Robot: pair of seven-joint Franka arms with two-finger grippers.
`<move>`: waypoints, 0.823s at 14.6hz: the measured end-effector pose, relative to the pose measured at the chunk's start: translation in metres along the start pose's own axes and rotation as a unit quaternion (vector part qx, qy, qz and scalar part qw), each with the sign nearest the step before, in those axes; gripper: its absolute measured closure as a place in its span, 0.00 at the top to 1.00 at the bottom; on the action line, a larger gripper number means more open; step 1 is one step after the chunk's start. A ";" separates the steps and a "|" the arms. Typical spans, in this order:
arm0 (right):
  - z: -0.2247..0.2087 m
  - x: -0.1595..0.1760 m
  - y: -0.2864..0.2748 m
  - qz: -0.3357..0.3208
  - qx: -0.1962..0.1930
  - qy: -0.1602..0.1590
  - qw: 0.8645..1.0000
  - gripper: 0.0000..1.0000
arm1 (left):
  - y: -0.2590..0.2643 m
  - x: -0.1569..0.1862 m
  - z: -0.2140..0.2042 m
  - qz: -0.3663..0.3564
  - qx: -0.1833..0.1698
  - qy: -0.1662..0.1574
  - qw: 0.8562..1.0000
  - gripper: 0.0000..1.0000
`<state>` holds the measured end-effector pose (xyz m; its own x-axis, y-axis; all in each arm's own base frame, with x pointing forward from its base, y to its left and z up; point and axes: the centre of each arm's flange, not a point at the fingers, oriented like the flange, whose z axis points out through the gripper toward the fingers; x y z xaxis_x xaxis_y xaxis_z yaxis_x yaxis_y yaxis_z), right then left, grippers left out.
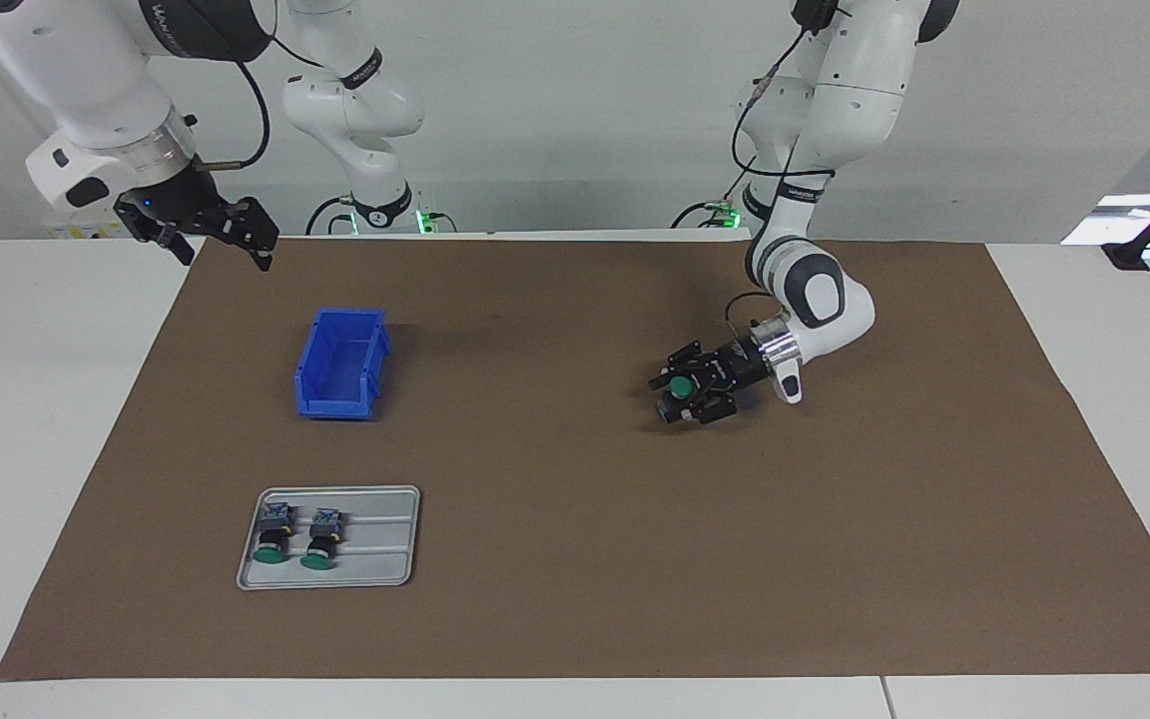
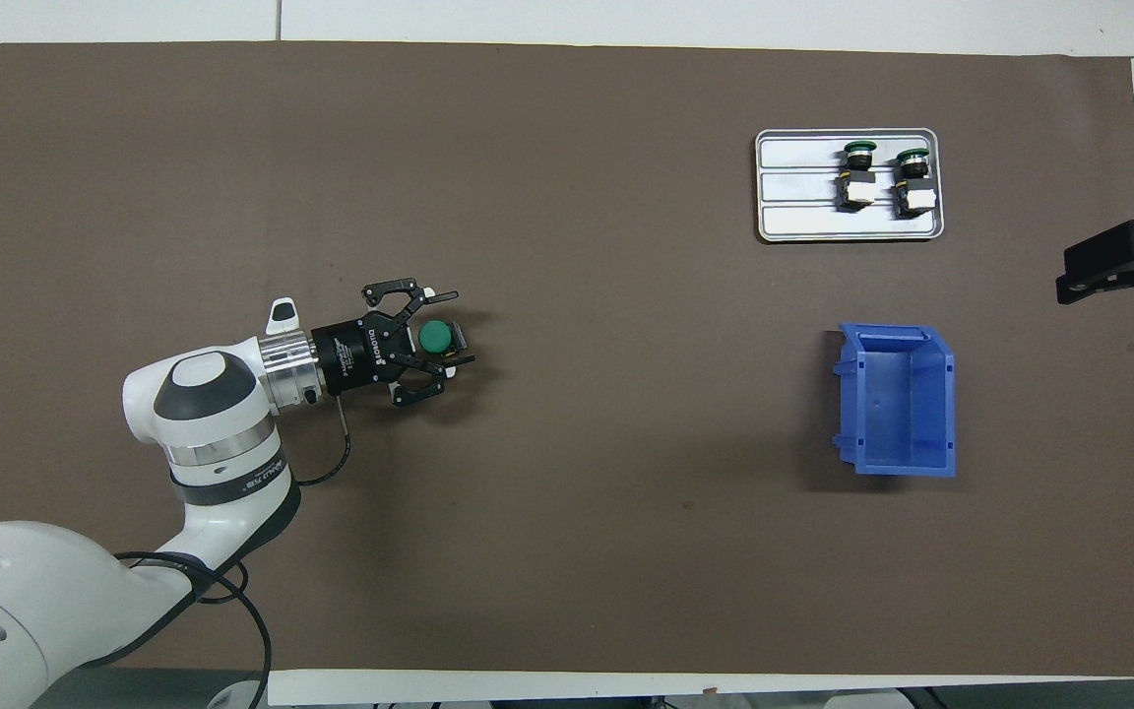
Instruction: Place and press button with both arms
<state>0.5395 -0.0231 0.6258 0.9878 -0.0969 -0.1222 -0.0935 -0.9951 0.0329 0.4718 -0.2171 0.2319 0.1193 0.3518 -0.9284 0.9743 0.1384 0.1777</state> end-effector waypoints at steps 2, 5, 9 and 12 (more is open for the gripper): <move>0.000 0.000 0.000 0.000 0.000 0.000 1.000 0.99 | 0.000 0.000 0.000 0.000 0.000 0.000 1.000 1.00; 0.000 0.000 0.000 0.000 0.000 0.000 1.000 0.99 | 0.000 0.000 -0.001 -0.001 -0.001 0.000 1.000 1.00; 0.000 0.000 0.000 0.000 0.000 0.000 1.000 0.99 | 0.006 -0.003 -0.005 -0.012 -0.009 -0.002 1.000 1.00; 0.000 0.000 0.000 0.000 0.000 0.000 1.000 0.99 | 0.018 -0.022 -0.015 -0.024 -0.025 -0.002 0.999 1.00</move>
<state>0.5395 -0.0231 0.6258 0.9878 -0.0969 -0.1222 -0.0935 -0.9951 0.0329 0.4835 -0.2090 0.2606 0.0727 0.3407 -0.9374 0.9684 0.2006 0.1480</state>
